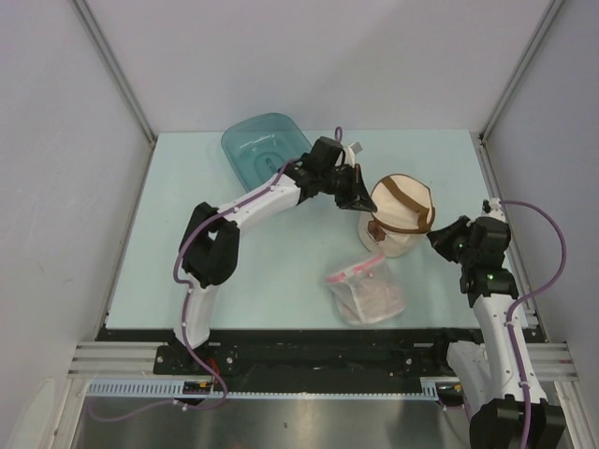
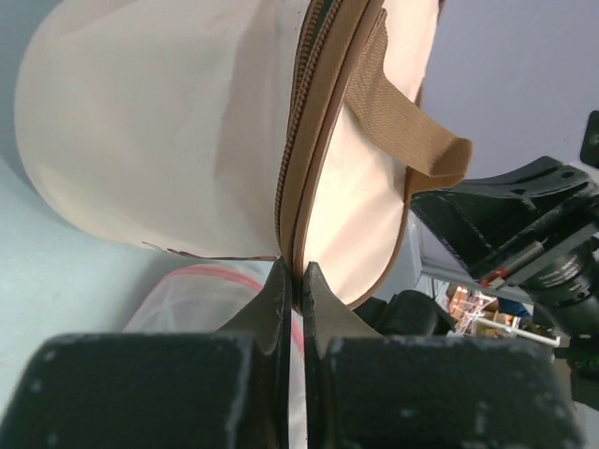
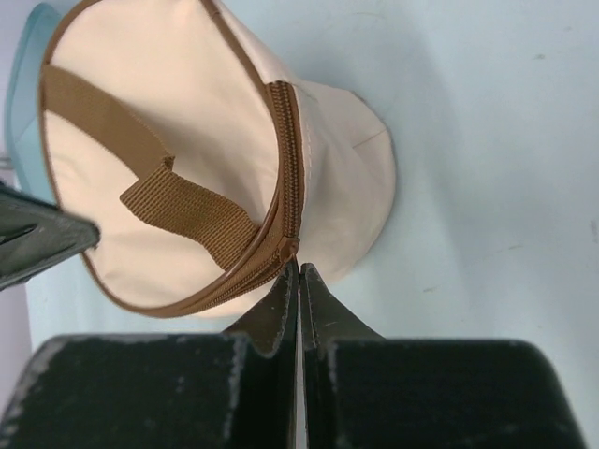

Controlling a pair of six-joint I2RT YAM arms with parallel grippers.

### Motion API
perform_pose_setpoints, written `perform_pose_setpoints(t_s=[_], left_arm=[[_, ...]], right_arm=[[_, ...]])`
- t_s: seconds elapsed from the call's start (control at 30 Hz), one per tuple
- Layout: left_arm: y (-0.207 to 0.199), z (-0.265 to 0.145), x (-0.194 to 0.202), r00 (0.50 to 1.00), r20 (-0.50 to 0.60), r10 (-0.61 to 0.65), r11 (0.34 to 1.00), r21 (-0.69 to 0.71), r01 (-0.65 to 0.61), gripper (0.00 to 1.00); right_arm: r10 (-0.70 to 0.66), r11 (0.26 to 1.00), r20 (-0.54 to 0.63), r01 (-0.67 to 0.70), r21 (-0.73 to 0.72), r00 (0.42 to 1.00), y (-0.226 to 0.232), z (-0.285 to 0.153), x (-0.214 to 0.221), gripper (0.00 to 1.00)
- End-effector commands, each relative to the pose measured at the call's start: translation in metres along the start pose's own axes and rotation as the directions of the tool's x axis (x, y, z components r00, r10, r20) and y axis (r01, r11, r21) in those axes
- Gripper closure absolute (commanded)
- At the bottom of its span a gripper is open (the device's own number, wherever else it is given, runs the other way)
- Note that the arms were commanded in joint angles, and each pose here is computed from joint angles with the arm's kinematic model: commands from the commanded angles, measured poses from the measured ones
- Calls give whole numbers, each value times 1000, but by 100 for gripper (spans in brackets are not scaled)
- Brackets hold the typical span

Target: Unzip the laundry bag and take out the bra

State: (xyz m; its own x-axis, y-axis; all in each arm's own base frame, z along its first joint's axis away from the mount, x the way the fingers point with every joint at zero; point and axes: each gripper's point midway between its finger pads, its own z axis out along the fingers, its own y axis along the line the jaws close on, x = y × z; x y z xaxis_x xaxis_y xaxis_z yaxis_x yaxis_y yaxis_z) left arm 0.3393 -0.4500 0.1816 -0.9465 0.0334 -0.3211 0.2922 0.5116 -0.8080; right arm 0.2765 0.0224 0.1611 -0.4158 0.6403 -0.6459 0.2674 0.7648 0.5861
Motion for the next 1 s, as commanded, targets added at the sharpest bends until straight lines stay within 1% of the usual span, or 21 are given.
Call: perform_pose_setpoints(t_s=[0.0, 0.03, 0.1, 0.13, 0.2, 0.23, 0.27, 0.3, 0.33, 0.37, 0.4, 0.43, 0.47, 0.5, 0.53, 0.57, 0.6, 0.67, 0.77, 0.93, 0.97], left_arm=[[-14, -45, -45, 982, 104, 155, 988, 0, -156, 100], [-11, -44, -44, 985, 87, 151, 989, -18, -150, 100], [-14, -40, -59, 976, 104, 190, 982, -37, -187, 100], [-12, -39, -60, 979, 91, 183, 983, -49, -179, 88], [-18, -36, -73, 973, 102, 206, 978, -58, -201, 56], [-18, -37, -71, 976, 91, 200, 979, -70, -194, 25], [-17, -39, -75, 971, 111, 213, 974, -108, -201, 13], [-18, -41, -76, 969, 118, 219, 971, -126, -204, 4], [-32, -52, -76, 958, 145, 247, 965, -127, -230, 0], [-34, -58, -76, 949, 160, 272, 957, -147, -250, 0], [-23, -59, -73, 948, 166, 271, 951, -195, -238, 0], [-37, -76, -72, 937, 195, 290, 947, -197, -252, 0], [-37, -80, -69, 938, 201, 283, 948, -207, -242, 0], [-26, -78, -59, 946, 191, 262, 950, -225, -218, 0], [-41, -87, -52, 941, 208, 268, 953, -199, -227, 0], [-45, -87, -43, 949, 215, 232, 964, -178, -196, 0], [-35, -76, -31, 956, 203, 213, 970, -161, -182, 0], [-43, -66, -12, 969, 184, 165, 982, -117, -145, 0], [-39, -45, -4, 981, 154, 116, 990, -98, -102, 0], [-47, -18, -2, 986, 146, 79, 996, -42, -73, 0], [-45, -13, -1, 990, 134, 50, 998, -35, -45, 0]], right_arm=[[-40, 999, 74, 41, -21, 996, 3, -1, -20, 100], [-40, 999, 72, 42, -30, 997, 5, -1, -20, 100], [-28, 998, 49, 30, -47, 998, 8, -1, -16, 100], [-9, 999, 32, 10, -49, 999, 9, -1, -11, 100], [7, 998, 28, -6, -57, 1000, 13, -2, -7, 100], [-4, 996, 15, 5, -88, 1000, 23, -2, 0, 100], [13, 996, 11, -12, -90, 1000, 26, -2, 2, 100], [12, 997, 23, -11, -78, 1000, 27, -2, 3, 100], [2, 995, 7, -2, -95, 1000, 35, -3, 10, 100], [22, 995, 6, -22, -98, 1000, 38, -3, 12, 100], [29, 995, 11, -28, -94, 1000, 39, -3, 12, 100], [33, 994, 5, -32, -107, 999, 44, -2, 15, 100], [48, 993, 5, -47, -112, 999, 46, -2, 15, 100], [55, 992, 1, -55, -117, 998, 48, -1, 16, 100], [61, 990, 0, -60, -127, 998, 51, 1, 16, 100], [65, 989, -4, -65, -135, 998, 53, 2, 17, 100], [69, 988, -6, -69, -136, 998, 54, 3, 18, 100], [64, 988, -9, -65, -143, 998, 57, 6, 19, 100], [57, 988, -17, -59, -143, 998, 58, 7, 21, 100], [42, 989, -23, -45, -142, 999, 57, 7, 24, 100], [40, 989, -23, -43, -142, 999, 57, 7, 24, 100]])
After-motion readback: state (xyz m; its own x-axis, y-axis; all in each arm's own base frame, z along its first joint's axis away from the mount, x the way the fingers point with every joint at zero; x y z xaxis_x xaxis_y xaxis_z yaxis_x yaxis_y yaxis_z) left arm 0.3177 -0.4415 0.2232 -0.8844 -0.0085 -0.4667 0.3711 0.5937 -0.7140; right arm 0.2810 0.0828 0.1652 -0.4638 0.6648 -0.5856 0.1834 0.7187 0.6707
